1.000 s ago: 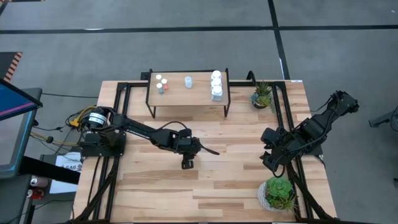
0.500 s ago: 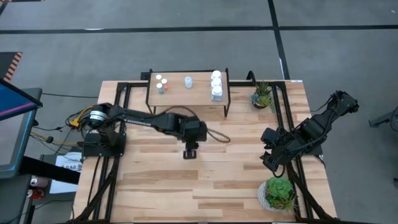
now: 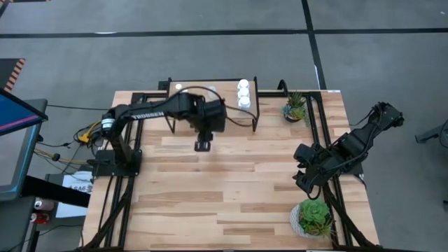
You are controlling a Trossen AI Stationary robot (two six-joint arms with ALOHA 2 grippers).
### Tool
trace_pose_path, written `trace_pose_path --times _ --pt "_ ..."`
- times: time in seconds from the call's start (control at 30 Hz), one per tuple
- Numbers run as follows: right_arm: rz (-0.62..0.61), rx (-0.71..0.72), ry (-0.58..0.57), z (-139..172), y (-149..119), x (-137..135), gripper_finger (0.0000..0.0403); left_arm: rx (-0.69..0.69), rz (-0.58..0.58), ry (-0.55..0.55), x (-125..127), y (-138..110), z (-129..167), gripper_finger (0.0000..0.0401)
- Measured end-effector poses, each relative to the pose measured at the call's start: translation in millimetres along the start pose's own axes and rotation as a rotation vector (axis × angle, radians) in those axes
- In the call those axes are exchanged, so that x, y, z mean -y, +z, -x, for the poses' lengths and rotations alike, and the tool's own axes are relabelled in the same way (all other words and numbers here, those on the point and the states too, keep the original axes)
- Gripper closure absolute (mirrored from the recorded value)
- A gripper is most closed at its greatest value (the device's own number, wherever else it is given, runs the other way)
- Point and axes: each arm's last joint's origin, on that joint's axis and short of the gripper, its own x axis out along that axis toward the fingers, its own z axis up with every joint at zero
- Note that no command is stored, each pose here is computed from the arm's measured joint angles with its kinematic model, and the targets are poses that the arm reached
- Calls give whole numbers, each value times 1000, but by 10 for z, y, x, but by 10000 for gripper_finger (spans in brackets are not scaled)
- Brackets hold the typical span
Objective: Pick and place medicine bottles onto shelf by color
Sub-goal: Put the bottom small transparent pill bottle on the shelf aligned with the other small transparent pill bottle
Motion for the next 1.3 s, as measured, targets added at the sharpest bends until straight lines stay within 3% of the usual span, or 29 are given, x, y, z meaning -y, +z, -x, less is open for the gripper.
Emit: trace_pose_path --times 0.37,0.7,1.3 --pt "-45 0 0 0 1 0 132 7 37 30 -578 -200 73 282" --pt "-48 1 0 -1 1 -1 132 140 100 74 -1107 -291 81 288" --pt "-47 0 0 -1 1 -1 132 112 130 79 -1339 -482 -64 282"
